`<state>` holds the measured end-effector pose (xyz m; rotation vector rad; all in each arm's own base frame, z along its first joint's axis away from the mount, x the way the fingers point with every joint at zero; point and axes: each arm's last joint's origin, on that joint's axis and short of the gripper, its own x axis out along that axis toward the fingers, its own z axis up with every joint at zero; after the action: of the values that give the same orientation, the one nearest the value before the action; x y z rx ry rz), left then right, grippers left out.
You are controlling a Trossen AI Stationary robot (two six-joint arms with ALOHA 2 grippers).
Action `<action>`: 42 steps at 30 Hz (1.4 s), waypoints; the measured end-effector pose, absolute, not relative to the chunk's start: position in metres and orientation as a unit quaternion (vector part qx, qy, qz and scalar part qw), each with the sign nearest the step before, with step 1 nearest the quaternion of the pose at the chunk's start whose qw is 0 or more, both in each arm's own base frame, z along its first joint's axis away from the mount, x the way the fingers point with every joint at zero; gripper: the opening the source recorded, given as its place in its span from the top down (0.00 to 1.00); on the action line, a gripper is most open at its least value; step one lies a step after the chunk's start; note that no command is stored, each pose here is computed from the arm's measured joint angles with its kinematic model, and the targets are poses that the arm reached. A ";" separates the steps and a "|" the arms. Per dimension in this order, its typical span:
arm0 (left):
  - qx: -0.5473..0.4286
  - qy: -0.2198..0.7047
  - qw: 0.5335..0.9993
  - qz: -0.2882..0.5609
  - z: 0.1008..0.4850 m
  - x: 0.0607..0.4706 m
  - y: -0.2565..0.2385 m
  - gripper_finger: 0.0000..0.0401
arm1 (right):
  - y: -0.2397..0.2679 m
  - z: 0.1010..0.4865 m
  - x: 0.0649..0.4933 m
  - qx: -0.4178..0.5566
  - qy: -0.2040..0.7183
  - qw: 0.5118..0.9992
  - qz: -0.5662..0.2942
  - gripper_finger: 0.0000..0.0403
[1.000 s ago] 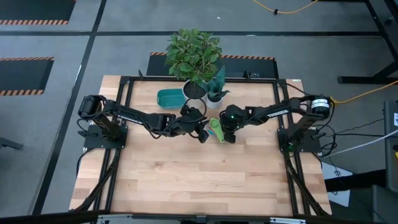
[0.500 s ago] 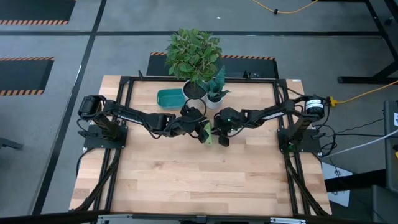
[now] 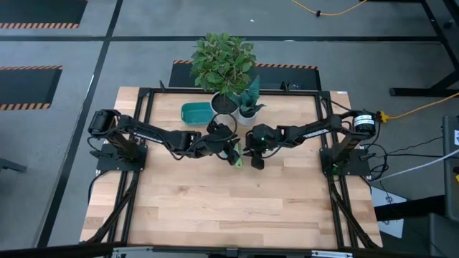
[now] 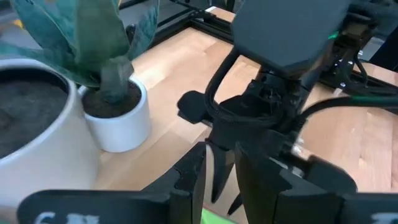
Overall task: Nest measuring cups in basket
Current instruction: Put the stacked measuring cup into the blue bin
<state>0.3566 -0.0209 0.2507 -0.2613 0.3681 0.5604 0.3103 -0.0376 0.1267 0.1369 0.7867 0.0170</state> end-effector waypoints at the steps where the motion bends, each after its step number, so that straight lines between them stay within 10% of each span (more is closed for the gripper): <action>1: -0.121 0.175 0.938 0.274 0.254 0.355 -0.023 0.80 | -0.037 0.127 0.309 0.068 0.390 0.918 0.008 0.74; 18: -0.133 0.158 0.947 0.247 0.337 0.247 -0.071 0.80 | -0.035 0.207 0.250 0.011 0.410 0.910 -0.059 0.74; 31: -0.304 0.168 0.888 0.301 0.209 0.215 -0.083 0.80 | -0.030 0.229 0.207 -0.012 0.348 0.934 -0.075 0.74; 42: -0.320 0.188 0.866 0.335 0.176 0.206 -0.064 0.80 | -0.030 0.218 0.204 -0.009 0.366 0.928 -0.074 0.74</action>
<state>0.2060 -0.0637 0.1759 -0.6696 0.3948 0.7012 0.2043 -0.0301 0.2182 -0.0189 0.7503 -0.1524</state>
